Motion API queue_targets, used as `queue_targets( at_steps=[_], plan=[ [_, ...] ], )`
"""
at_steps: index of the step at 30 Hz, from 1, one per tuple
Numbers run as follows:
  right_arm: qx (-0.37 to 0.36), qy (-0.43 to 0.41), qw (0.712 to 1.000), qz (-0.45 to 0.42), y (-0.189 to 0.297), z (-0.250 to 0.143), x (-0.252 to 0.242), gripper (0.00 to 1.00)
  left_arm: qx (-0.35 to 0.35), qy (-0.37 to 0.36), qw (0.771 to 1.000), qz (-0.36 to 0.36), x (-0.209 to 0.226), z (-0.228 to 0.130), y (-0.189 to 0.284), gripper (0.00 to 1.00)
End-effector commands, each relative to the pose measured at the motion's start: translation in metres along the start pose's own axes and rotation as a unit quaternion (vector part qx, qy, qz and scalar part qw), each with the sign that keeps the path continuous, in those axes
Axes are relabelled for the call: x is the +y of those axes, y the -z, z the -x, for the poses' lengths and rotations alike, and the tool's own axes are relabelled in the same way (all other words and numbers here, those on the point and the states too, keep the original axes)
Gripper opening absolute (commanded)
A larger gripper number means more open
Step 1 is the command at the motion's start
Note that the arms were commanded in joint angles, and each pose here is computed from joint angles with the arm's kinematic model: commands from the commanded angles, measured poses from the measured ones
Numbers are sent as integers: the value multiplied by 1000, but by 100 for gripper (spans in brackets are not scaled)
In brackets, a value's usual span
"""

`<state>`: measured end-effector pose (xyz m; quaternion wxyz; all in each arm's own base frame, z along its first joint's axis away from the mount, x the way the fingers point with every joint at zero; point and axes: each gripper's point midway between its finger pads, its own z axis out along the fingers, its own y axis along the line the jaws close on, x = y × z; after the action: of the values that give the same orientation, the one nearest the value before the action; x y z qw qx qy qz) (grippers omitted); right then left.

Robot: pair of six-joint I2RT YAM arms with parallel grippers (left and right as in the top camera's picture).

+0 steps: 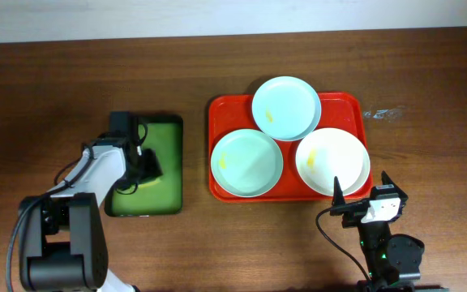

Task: Clean dirty plates on tray and stack at the side
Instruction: 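Lower the left gripper into the green tray and grasp the sponge, then lift the sponge and move it over the pale green plate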

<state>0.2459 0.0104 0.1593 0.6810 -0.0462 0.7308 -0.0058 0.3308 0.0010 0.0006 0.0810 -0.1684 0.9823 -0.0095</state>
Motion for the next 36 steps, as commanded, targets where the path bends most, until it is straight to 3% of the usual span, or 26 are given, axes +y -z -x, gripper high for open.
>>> queue_targets(
  at_steps=[1, 2, 3, 4, 5, 6, 9, 10, 13, 18, 22, 25, 31, 34, 36],
  plan=[
    [3, -6, 1000, -3, 0, -3, 0, 98, 24, 2, 1000, -10, -2, -11, -8, 0],
    [2, -6, 1000, -3, 0, -3, 0, 98, 22, 3, 1000, -11, -2, -10, -8, 8],
    [3, -6, 1000, -3, 0, -3, 0, 98, 13, 3, 1000, -13, -3, -6, -8, 45],
    [3, -6, 1000, -3, 0, -3, 0, 98, 8, 2, 1000, -15, -4, -3, -8, 74],
    [3, -6, 1000, -3, 0, -3, 0, 98, 0, 2, 1000, -14, -4, 0, -8, 93],
    [3, -6, 1000, -3, 0, -3, 0, 98, -9, 2, 1000, -3, -1, 4, -8, 99],
    [3, -6, 1000, -3, 0, -3, 0, 98, -35, 3, 999, 40, 13, 15, -7, 100],
    [3, -6, 1000, -3, 0, -3, 0, 98, -38, 3, 998, 42, 14, 16, -6, 93],
    [3, -6, 1000, -3, 0, -3, 0, 98, -38, 3, 998, 42, 13, 17, -5, 42],
    [3, -6, 1000, -3, 0, -3, 0, 98, -20, 2, 999, 46, 11, 22, 13, 0],
    [2, -6, 1000, -3, 0, -3, 0, 98, 3, 1, 999, 54, 8, 32, 51, 0],
    [3, -6, 1000, -3, 0, -3, 0, 98, 19, 2, 1000, 18, -9, 41, 96, 0],
    [2, -6, 1000, -3, 0, -3, 0, 98, -26, 2, 1000, -15, -22, 62, 176, 0],
    [3, -6, 1000, -3, 0, -3, 0, 98, -16, 5, 1000, 7, -13, 56, 150, 0],
    [3, -6, 1000, -3, 0, -3, 0, 98, 5, 8, 1000, 15, -7, 36, 87, 0]
  ],
)
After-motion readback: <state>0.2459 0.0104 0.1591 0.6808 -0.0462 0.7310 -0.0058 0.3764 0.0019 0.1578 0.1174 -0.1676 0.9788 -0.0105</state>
